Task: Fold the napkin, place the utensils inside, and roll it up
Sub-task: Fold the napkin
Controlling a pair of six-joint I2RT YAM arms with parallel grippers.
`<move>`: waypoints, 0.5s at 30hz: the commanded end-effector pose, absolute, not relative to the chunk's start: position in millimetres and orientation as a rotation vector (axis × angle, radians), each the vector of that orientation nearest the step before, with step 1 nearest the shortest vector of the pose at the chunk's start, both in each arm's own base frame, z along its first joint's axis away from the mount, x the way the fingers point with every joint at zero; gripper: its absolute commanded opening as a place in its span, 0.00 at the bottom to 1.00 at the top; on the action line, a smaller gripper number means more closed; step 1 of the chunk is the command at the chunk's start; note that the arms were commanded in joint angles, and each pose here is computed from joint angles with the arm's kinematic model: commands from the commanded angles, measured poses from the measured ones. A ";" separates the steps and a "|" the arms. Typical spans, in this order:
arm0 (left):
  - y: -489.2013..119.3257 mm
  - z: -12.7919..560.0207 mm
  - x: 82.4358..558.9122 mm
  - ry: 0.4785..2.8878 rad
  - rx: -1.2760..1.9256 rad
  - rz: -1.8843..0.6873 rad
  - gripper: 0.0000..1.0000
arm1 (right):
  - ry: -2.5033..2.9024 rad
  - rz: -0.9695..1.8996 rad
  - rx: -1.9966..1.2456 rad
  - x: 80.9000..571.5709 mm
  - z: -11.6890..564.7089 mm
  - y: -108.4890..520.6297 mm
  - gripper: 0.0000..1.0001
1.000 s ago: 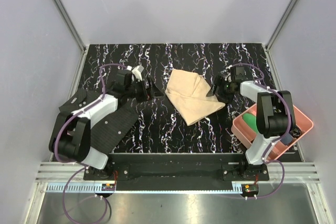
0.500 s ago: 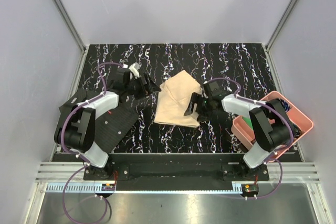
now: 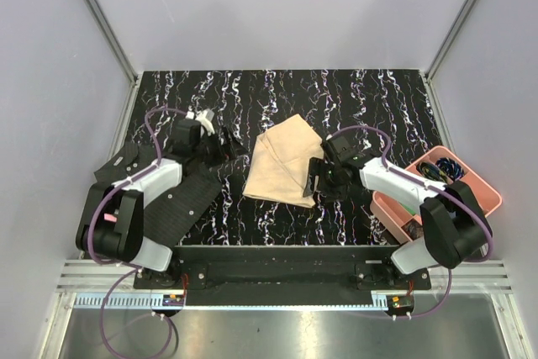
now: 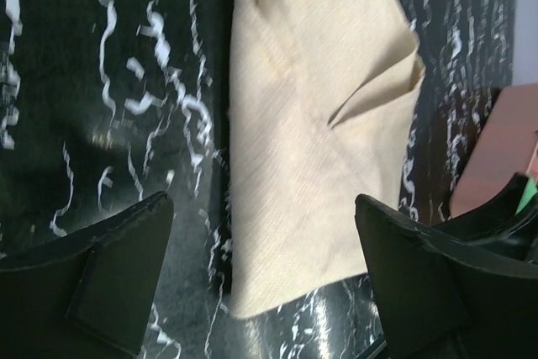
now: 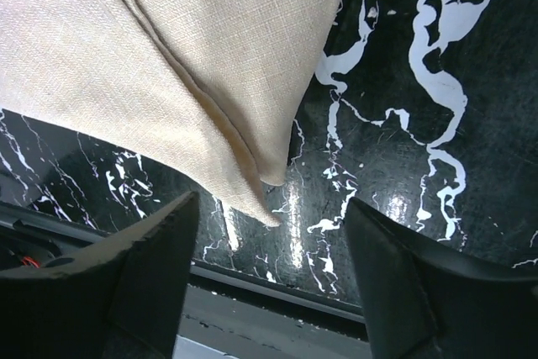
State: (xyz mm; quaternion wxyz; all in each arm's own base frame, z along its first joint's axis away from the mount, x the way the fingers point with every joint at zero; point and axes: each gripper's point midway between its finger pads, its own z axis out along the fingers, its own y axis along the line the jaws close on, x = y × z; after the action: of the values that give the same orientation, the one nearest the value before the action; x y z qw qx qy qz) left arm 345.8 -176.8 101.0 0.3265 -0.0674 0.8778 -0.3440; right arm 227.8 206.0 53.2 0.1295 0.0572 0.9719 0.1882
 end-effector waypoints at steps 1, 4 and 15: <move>-173.5 101.5 337.5 2.256 -0.190 -0.904 0.92 | 2.827 0.503 0.108 228.8 56.7 202.8 0.74; -173.5 96.8 330.3 2.263 -0.205 -0.920 0.92 | 2.817 0.572 0.128 229.3 58.6 211.4 0.66; -177.0 85.8 321.4 2.277 -0.213 -0.964 0.92 | 2.827 0.611 0.147 226.8 46.7 216.1 0.48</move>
State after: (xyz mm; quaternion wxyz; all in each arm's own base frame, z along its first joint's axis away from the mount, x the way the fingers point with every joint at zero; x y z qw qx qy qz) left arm 316.7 -171.7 72.7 0.2986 -0.0918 0.8850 -0.3452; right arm 225.8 208.7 49.9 0.1230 0.0512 0.9716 0.1954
